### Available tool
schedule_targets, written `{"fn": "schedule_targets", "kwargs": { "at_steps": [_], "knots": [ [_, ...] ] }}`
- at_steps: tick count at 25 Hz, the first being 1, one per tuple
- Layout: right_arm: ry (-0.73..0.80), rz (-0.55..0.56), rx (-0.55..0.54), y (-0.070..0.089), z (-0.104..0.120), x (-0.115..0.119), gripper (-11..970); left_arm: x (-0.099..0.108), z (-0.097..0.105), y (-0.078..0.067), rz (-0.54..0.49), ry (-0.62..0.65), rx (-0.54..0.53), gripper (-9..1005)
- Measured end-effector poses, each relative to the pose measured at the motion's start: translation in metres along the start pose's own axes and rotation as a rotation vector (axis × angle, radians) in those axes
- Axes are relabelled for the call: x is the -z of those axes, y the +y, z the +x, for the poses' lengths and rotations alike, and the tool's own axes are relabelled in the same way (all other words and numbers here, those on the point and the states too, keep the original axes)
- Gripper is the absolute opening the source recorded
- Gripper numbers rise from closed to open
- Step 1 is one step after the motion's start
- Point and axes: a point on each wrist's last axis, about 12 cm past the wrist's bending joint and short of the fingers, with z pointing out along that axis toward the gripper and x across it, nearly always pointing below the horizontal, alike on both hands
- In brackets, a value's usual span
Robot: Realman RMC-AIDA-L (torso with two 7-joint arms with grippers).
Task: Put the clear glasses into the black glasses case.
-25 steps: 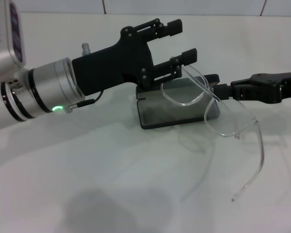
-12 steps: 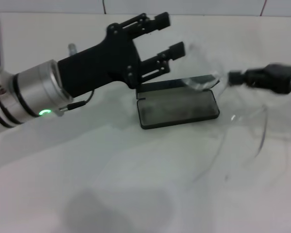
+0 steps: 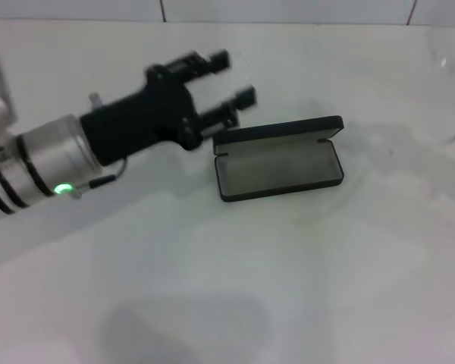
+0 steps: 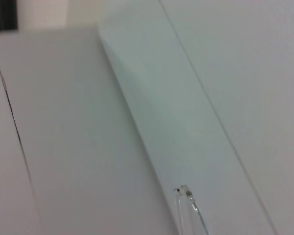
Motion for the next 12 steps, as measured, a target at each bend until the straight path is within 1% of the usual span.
{"fn": "schedule_targets", "kwargs": {
  "at_steps": [2, 4, 6, 7, 8, 9, 10, 12],
  "knots": [
    [-0.068, 0.008, 0.031, 0.002, 0.002, -0.005, 49, -0.011, 0.004, -0.005, 0.065, 0.044, 0.004, 650],
    [-0.109, 0.007, 0.057, 0.002, 0.005, -0.015, 49, -0.027, 0.008, -0.012, 0.171, 0.109, 0.013, 650],
    [-0.118, -0.005, 0.071, 0.001, 0.006, -0.026, 50, -0.042, 0.010, -0.020, 0.273, 0.167, 0.027, 651],
    [-0.118, -0.010, 0.066, 0.000, 0.007, -0.033, 50, -0.045, 0.011, -0.022, 0.299, 0.180, 0.029, 651],
    [-0.115, -0.013, 0.063, -0.002, 0.008, -0.038, 50, -0.049, 0.010, -0.024, 0.327, 0.186, 0.030, 651],
    [-0.103, -0.012, 0.055, -0.006, 0.013, -0.052, 50, -0.053, 0.008, -0.027, 0.355, 0.186, 0.028, 652],
    [-0.103, -0.012, 0.055, -0.006, 0.013, -0.052, 51, -0.056, 0.006, -0.029, 0.379, 0.179, 0.026, 652],
    [-0.078, -0.007, 0.069, -0.009, 0.020, -0.065, 51, -0.061, 0.001, -0.032, 0.428, 0.156, 0.021, 652]
  ]
}}
